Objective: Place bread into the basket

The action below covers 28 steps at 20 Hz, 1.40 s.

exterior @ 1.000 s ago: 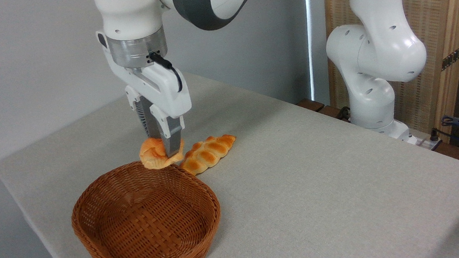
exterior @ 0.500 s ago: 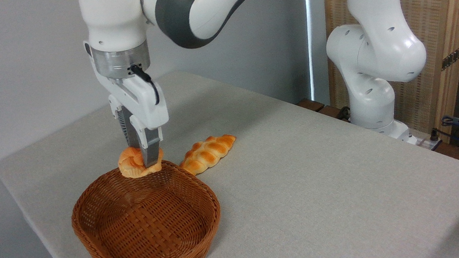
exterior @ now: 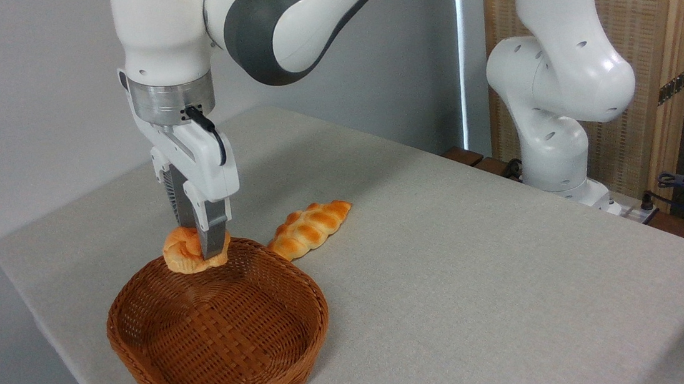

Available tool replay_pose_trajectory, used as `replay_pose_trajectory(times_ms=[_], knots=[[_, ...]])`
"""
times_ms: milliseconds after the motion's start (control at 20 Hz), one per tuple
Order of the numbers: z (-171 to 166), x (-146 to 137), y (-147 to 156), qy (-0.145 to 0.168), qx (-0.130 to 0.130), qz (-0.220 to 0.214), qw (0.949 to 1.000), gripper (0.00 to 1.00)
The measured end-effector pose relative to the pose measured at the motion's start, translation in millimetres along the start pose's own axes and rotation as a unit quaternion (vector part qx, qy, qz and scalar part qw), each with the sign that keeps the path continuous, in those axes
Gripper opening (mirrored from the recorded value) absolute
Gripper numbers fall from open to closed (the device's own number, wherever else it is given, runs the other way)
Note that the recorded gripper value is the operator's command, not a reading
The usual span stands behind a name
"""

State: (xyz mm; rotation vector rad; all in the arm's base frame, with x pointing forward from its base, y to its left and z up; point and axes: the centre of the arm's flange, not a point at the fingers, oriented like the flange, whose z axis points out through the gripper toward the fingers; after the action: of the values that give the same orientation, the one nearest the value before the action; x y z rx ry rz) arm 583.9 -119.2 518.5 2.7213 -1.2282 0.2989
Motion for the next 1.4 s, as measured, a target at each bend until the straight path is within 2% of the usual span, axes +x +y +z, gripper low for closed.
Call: replay_pose_trajectory(times_ms=[900, 1050, 1200, 1400], knots=[[-4.1, 1.2, -1.4, 0.004, 0.003, 0.0, 1.0, 1.0], [-18.5, -4.6, -6.4, 0.009, 0.009, -0.007, 0.9999, 1.0], [-40.5, -26.0, -18.4, 0.003, 0.008, -0.027, 0.9996, 1.0], [-90.5, -48.4, -24.4, -0.017, -0.005, -0.042, 0.999, 1.0]])
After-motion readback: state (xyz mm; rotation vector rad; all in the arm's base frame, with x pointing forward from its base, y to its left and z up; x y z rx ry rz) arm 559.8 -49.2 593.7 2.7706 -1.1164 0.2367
